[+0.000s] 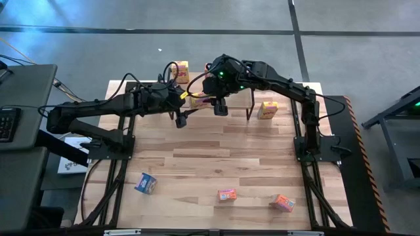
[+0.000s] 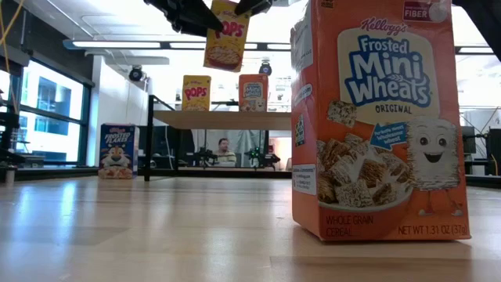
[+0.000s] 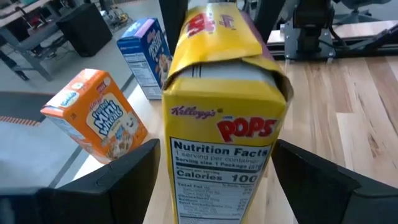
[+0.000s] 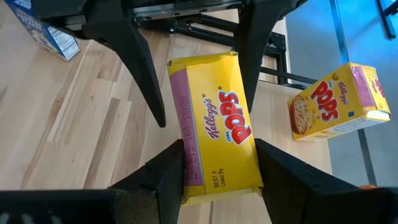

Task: Stack cereal on shelf
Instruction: Put the bottom yellow cereal box on the shelf aligned with the other yellow cereal box

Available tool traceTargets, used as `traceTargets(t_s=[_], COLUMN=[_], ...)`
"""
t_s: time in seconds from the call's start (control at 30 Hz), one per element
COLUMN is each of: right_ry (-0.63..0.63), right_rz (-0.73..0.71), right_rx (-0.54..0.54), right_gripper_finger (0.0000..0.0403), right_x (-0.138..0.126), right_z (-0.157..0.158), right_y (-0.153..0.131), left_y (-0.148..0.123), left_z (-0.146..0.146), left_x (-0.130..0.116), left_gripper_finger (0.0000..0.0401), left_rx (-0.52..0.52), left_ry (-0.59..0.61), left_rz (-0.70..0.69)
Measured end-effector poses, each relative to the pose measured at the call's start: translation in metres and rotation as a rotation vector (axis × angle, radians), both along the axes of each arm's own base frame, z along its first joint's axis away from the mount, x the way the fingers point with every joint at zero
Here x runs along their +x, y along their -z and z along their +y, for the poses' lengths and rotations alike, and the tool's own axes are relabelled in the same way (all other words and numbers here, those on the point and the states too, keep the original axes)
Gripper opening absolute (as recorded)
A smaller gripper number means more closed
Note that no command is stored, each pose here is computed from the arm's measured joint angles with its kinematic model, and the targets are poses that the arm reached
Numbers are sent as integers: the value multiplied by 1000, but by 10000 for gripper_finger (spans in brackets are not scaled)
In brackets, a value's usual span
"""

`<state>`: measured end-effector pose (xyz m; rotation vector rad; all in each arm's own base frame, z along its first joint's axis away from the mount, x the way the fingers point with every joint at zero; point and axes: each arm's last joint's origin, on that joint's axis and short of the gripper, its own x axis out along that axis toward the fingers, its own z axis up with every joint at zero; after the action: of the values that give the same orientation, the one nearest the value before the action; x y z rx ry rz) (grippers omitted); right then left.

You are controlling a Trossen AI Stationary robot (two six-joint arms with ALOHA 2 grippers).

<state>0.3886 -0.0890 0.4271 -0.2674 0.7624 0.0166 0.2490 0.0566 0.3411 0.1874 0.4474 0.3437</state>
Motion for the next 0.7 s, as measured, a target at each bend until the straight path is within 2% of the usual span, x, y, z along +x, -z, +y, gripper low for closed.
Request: traceTargets(t_s=[0.47, 0.7], right_ry=[1, 1], right_rz=[1, 6], right_rx=[2, 4], right_gripper_finger=[172, 172], right_x=[0, 0], right_z=[0, 0], right_y=[0, 1], left_y=[-1, -2], left_z=[-1, -1], left_x=[0, 0], left_gripper_finger=[222, 205], left_rx=[-8, -15], left_ry=[24, 24], left_rz=[-15, -18])
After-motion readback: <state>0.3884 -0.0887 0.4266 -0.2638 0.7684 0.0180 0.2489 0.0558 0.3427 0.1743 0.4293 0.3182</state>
